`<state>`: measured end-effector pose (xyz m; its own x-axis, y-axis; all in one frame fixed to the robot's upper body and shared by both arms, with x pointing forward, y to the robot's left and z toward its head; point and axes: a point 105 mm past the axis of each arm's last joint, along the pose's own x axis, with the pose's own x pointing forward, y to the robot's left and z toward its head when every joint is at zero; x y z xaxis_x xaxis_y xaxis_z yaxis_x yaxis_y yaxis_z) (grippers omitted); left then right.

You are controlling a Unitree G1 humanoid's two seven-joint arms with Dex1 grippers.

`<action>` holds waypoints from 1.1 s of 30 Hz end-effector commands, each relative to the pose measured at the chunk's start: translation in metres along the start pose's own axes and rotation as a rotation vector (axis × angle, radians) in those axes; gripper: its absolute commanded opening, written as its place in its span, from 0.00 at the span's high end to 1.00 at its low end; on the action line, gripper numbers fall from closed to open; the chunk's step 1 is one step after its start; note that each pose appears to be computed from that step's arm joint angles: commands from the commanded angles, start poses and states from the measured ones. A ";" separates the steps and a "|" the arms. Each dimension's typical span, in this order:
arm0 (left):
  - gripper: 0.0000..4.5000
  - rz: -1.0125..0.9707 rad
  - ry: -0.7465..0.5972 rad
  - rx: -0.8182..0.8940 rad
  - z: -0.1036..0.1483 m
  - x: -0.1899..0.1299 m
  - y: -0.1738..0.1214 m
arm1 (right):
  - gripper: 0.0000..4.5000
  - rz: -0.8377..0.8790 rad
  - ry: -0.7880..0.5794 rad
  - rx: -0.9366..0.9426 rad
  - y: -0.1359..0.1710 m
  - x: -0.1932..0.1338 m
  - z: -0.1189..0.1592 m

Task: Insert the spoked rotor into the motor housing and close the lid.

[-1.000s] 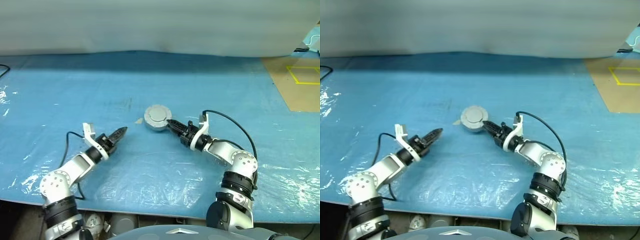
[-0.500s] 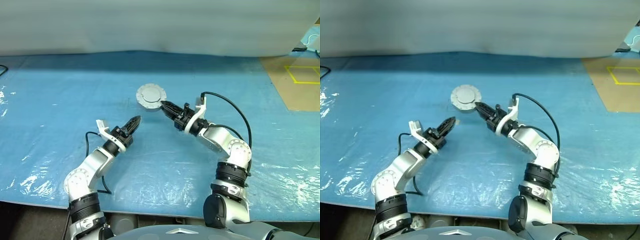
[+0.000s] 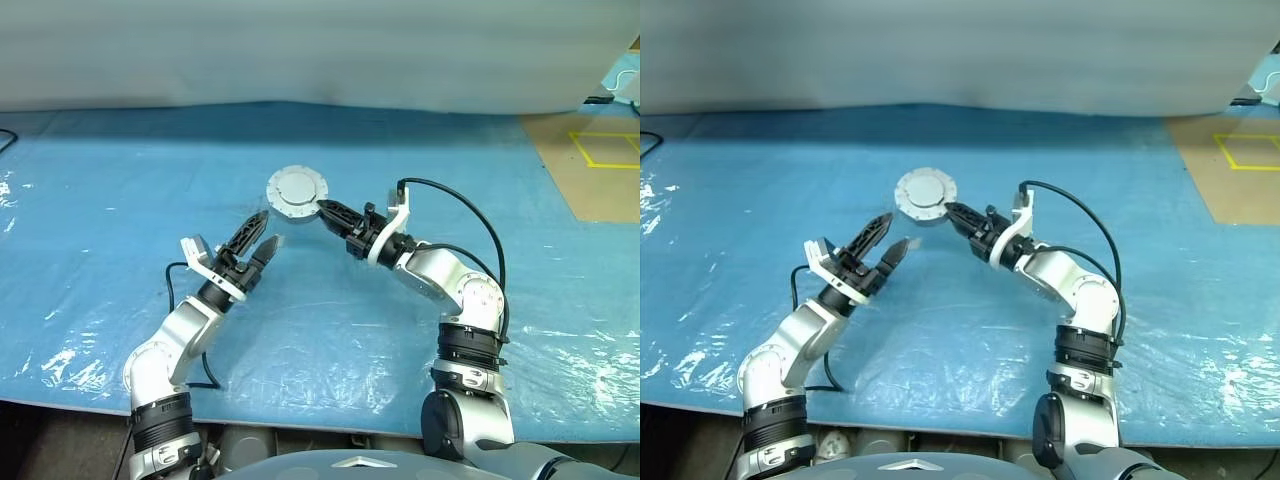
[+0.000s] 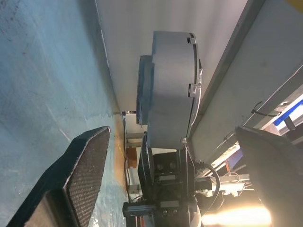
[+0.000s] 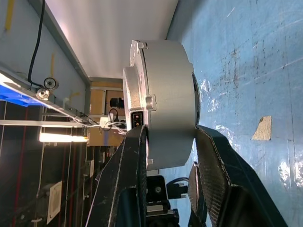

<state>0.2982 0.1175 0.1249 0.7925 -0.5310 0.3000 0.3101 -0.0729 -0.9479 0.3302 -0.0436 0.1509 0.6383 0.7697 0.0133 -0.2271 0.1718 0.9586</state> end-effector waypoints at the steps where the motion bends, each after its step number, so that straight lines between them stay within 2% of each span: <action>1: 0.00 -0.042 0.007 0.043 0.001 0.010 -0.011 | 0.75 0.122 0.019 -0.024 0.029 0.000 -0.006; 12: 0.00 -0.039 0.039 0.080 0.000 0.017 -0.010 | 0.75 0.124 0.098 -0.004 0.031 -0.003 -0.034; 19: 0.00 -0.020 0.036 0.067 0.001 0.023 -0.005 | 0.75 0.120 0.117 -0.006 0.031 -0.006 -0.039; 22: 0.13 -0.026 0.020 0.048 0.003 0.021 -0.007 | 0.75 0.083 0.106 -0.042 0.025 -0.007 -0.037; 26: 0.45 0.008 0.010 0.045 0.005 0.017 -0.005 | 0.75 0.024 0.068 -0.044 0.009 -0.010 -0.029; 27: 0.49 0.025 0.006 0.049 0.006 0.015 -0.003 | 0.67 0.007 0.062 -0.055 0.005 -0.012 -0.028; 30: 0.48 0.088 -0.023 0.074 0.016 0.015 0.005 | 0.44 -0.028 0.053 -0.100 -0.006 -0.022 -0.026; 33: 0.48 0.140 -0.063 0.102 0.034 0.020 0.012 | 0.22 -0.074 0.038 -0.274 -0.015 -0.033 -0.022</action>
<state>0.3273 0.1273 0.1002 0.8578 -0.5030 0.1052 0.1684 0.0816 -0.9823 0.3004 -0.0584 0.1176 0.6363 0.7629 -0.1146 -0.2700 0.3593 0.8933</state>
